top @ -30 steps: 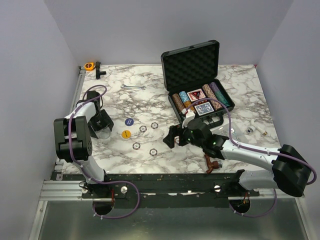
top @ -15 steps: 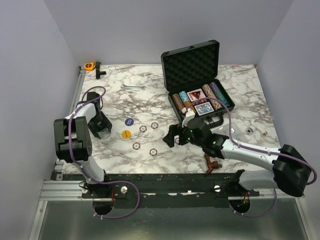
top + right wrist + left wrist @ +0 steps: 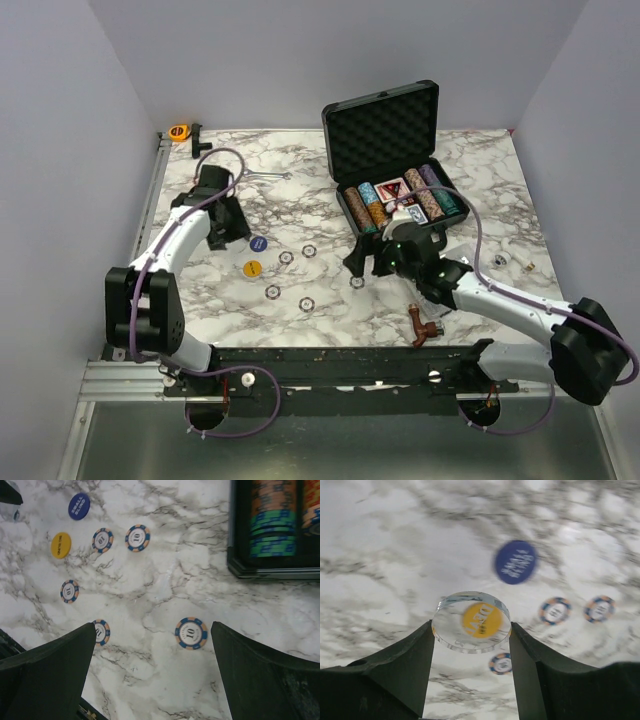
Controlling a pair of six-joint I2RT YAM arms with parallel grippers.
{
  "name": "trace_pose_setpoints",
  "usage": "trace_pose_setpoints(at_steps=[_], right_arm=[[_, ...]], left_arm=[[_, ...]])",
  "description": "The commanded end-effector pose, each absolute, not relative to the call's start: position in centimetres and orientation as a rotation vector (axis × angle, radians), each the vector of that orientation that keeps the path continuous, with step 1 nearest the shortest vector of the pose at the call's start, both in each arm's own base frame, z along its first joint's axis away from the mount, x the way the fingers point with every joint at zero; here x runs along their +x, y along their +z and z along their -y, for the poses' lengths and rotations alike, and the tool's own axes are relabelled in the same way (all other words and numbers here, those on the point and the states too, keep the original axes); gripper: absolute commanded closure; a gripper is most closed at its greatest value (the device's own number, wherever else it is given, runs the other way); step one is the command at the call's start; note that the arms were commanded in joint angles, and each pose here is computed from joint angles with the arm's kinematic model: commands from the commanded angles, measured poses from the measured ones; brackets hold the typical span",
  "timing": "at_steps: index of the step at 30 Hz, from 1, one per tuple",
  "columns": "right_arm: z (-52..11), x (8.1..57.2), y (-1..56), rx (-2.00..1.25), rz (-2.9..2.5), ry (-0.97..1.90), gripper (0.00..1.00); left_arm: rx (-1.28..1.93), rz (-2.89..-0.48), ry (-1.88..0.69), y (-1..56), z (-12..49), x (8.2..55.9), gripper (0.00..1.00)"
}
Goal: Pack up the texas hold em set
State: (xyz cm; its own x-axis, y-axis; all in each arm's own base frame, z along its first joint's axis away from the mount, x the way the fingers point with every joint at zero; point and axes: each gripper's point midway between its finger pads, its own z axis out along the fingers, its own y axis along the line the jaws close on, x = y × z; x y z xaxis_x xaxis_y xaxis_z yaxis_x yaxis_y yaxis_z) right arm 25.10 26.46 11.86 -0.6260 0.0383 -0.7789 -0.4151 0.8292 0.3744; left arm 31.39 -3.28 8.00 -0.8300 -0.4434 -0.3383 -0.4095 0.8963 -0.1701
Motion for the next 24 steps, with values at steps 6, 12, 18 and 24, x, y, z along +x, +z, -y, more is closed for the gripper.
trace_pose_setpoints(at_steps=[6, 12, 18, 24], right_arm=[[-20.4, 29.6, 14.3, -0.011, -2.219, 0.802, 0.02], [-20.2, 31.1, 17.0, 0.016, -2.203, 1.013, 0.09], [-23.0, 31.2, 20.2, -0.041, -2.209, 1.268, 0.15], [-25.0, 31.1, 22.4, -0.187, -2.184, 1.443, 0.2]], left_arm=[[0.145, -2.323, -0.457, 21.6, 18.7, 36.1, 0.78], [0.585, -2.182, -0.607, 23.2, 26.3, 32.2, 0.81], [0.834, -2.067, -0.611, 23.1, 28.8, 27.4, 0.87], [0.986, -1.992, -0.585, 23.2, 30.2, 24.6, 0.88]])
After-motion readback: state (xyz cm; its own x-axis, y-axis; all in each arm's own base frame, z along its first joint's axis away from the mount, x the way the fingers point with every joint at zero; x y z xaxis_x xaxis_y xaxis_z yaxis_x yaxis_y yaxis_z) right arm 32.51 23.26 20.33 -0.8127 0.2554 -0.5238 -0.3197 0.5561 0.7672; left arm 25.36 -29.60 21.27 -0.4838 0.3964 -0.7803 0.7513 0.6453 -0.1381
